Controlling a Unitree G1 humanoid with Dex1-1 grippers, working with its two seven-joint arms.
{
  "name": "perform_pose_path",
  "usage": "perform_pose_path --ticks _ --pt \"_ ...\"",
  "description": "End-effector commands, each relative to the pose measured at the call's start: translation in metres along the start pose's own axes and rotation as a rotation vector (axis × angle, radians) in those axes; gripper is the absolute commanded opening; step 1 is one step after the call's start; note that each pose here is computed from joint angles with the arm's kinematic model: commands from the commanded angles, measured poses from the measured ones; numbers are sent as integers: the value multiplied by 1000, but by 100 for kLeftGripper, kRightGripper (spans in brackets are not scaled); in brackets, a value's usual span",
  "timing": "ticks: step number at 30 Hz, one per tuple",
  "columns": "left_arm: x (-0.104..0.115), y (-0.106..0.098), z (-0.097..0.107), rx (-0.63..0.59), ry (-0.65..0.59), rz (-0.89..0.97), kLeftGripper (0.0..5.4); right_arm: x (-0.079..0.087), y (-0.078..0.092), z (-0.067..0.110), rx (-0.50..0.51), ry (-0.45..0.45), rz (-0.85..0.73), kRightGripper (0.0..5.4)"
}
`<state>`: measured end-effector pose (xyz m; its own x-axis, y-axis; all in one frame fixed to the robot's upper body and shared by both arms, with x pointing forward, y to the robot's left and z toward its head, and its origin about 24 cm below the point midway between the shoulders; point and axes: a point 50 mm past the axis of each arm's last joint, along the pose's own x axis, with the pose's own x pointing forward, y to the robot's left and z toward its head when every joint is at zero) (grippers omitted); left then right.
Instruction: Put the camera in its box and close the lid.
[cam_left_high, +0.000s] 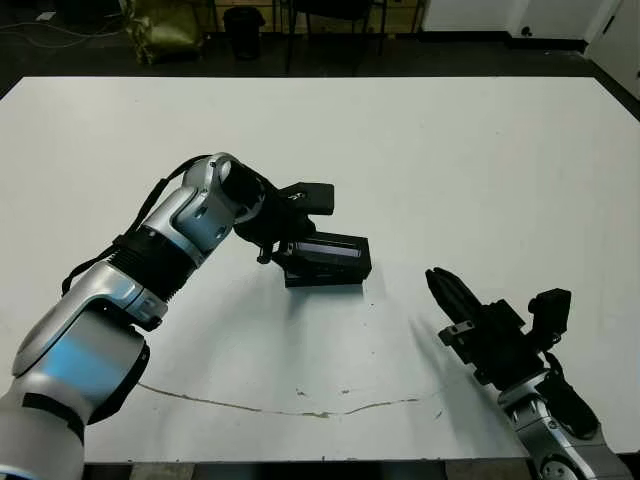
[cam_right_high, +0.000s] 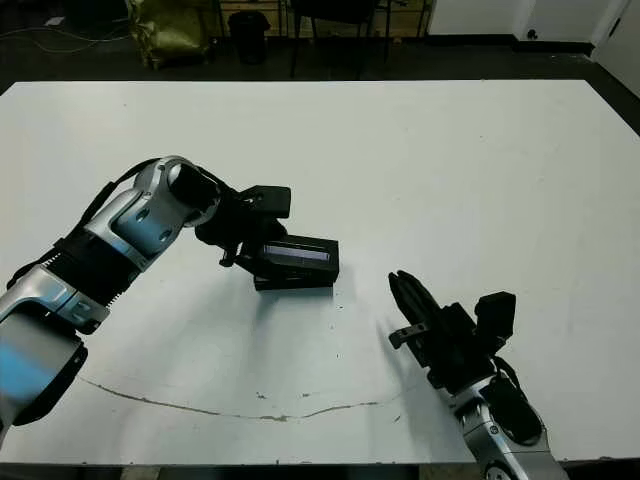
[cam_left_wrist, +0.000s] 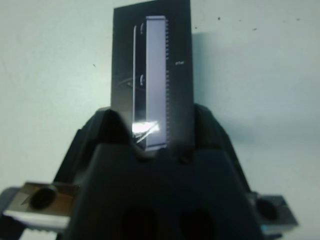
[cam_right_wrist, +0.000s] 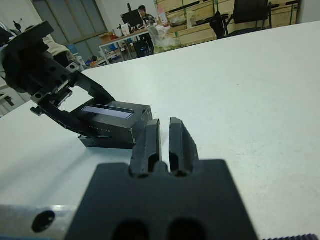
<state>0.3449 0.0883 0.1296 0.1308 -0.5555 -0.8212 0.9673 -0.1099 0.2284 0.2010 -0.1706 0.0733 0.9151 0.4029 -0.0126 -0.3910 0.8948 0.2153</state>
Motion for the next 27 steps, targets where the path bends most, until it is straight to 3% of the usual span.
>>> perform_pose_path --ticks 1,27 --pt "14 -14 -24 -36 92 -61 249 -2 -2 -3 8 20 -19 0" --pt "21 -16 -24 18 156 -95 246 -3 -3 -2 4 25 -22 0"
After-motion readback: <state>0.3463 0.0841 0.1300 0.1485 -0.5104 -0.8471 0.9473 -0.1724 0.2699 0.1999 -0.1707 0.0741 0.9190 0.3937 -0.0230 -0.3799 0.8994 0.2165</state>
